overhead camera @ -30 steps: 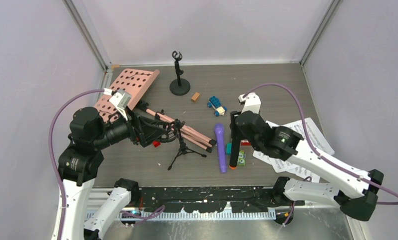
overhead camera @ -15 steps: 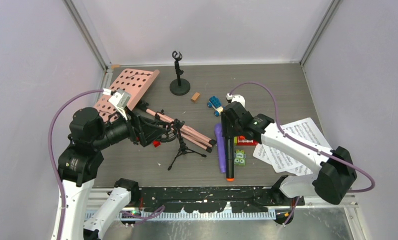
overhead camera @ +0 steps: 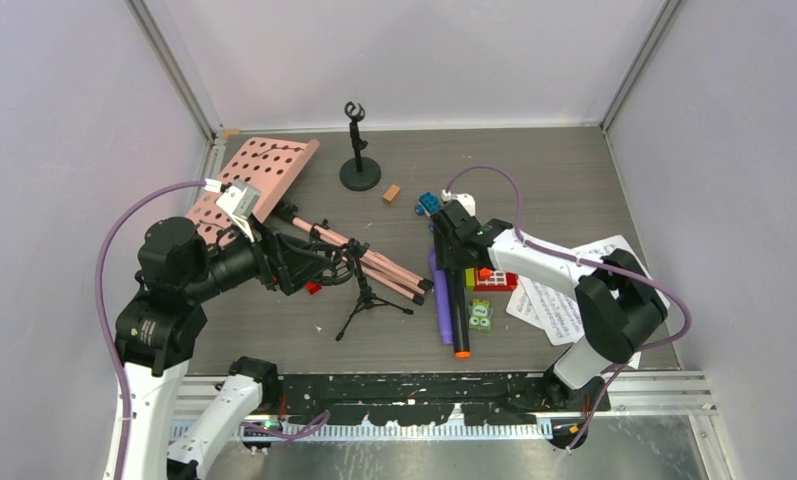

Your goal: Pack up the instrument practice props

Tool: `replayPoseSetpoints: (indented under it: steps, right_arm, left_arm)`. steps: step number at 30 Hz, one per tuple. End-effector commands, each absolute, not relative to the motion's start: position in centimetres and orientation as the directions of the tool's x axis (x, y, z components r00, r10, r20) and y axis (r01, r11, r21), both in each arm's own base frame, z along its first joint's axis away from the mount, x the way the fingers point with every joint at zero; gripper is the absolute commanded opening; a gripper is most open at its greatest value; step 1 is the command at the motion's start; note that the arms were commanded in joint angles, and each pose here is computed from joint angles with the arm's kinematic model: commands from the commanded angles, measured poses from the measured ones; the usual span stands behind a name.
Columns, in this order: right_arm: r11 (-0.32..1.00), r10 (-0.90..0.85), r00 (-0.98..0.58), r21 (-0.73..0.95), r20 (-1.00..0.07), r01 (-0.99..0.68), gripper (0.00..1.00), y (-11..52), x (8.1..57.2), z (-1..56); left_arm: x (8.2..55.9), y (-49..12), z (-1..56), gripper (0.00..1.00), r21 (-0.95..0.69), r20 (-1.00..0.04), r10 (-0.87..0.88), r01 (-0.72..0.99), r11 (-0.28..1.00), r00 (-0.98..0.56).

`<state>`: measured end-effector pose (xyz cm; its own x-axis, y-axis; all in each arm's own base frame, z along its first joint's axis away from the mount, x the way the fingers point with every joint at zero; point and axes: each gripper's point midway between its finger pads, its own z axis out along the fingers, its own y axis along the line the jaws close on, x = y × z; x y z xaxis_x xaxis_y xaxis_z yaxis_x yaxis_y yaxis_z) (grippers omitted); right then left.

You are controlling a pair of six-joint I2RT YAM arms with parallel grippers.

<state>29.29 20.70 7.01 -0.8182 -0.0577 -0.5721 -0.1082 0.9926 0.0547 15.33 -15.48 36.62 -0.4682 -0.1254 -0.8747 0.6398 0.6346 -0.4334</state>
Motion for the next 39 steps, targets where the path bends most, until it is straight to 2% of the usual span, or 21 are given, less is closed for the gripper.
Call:
replayPoseSetpoints:
  steps: [1,8,13,15,20,24,26,30,35,39]
  right_arm:
    - [0.99,0.018,-0.771,0.118,-0.637,-0.074,0.01,22.5,32.1,8.5]
    - [0.999,0.03,-0.753,0.041,-0.657,0.005,0.01,20.7,32.8,7.0]
    - [0.998,0.055,-0.717,0.059,-0.694,0.019,0.01,20.8,33.6,7.6]
    - [0.998,0.05,-0.705,0.052,-0.707,0.019,0.04,20.9,34.2,8.1]
    - [1.0,0.018,-0.712,0.025,-0.702,0.001,0.38,21.4,35.0,8.5]
    - [0.999,0.024,-0.7,0.043,-0.714,-0.011,0.5,21.7,35.2,9.5]
    - [0.998,0.021,-0.691,0.05,-0.723,-0.023,0.67,21.9,35.3,10.4]
    - [0.998,0.018,-0.672,0.055,-0.74,-0.033,0.85,21.8,35.4,12.4]
    - [0.997,0.024,-0.633,0.067,-0.774,-0.044,0.99,21.5,35.4,15.6]
    - [0.992,0.058,-0.578,0.111,-0.814,-0.057,1.0,20.8,34.7,18.8]
  left_arm:
    - [16.3,-14.8,35.8,0.47,-0.399,-0.885,-0.112,0.613,0.682,-0.452]
    - [16.3,-14.8,35.6,0.48,-0.398,-0.884,-0.107,0.612,0.683,-0.455]
    - [16.5,-14.8,35.4,0.48,-0.403,-0.881,-0.108,0.61,0.682,-0.461]
    - [16.6,-14.9,35.4,0.48,-0.406,-0.879,-0.108,0.609,0.681,-0.465]
    - [16.5,-14.9,35.3,0.48,-0.407,-0.878,-0.107,0.61,0.68,-0.466]
    - [16.5,-14.9,35.1,0.48,-0.408,-0.877,-0.106,0.608,0.681,-0.469]
    - [16.5,-14.9,35.1,0.48,-0.408,-0.876,-0.104,0.608,0.682,-0.471]
    - [16.5,-14.8,35.1,0.48,-0.405,-0.877,-0.102,0.608,0.683,-0.469]
    - [16.5,-14.8,35.3,0.49,-0.401,-0.88,-0.104,0.61,0.684,-0.463]
    - [16.4,-14.8,35.7,0.49,-0.397,-0.884,-0.106,0.612,0.684,-0.456]
